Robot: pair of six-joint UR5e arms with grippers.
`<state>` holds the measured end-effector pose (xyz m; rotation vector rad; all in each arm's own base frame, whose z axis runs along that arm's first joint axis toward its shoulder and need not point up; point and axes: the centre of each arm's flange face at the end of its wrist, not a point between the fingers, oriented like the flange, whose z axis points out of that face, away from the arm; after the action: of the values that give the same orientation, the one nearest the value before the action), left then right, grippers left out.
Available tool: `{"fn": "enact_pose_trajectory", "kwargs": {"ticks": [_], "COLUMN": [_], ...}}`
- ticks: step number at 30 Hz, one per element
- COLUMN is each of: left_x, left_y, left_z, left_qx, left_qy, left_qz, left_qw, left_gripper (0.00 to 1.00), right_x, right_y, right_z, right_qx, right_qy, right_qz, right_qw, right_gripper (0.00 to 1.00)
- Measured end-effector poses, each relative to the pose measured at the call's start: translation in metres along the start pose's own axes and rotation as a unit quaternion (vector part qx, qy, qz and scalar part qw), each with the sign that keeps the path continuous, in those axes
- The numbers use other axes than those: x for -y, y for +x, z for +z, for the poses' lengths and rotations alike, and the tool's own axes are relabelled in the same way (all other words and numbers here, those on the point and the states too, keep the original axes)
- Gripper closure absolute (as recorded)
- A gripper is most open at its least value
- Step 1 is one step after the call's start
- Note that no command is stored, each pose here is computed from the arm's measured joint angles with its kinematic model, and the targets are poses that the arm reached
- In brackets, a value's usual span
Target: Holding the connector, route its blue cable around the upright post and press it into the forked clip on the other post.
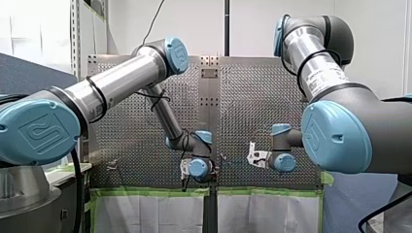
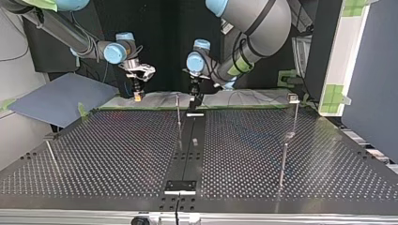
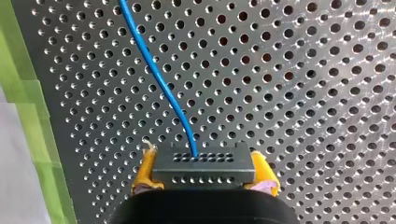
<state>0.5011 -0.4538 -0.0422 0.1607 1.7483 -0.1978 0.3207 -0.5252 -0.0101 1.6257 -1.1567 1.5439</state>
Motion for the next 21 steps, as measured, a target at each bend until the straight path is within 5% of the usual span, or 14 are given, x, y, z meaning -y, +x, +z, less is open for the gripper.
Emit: {"fn": "enact_pose_trajectory", "kwargs": {"ticks": [21], "left_x": [-0.003], "left_y": [-0.030], "left_z": [0.031], "left_qx": [-0.004], "left_qy": [0.003], "left_qz": [-0.012], "left_qw": [0.9999], "left_gripper": [1.00], "right_x": [-0.017], "right_y": [0.011], "right_z": [0.013], "right_qx": [-0.010], "right_qy": [-0.012], "right_qz": [0.0008], "right_qw": [0.9999], "right_gripper": [1.00]}}
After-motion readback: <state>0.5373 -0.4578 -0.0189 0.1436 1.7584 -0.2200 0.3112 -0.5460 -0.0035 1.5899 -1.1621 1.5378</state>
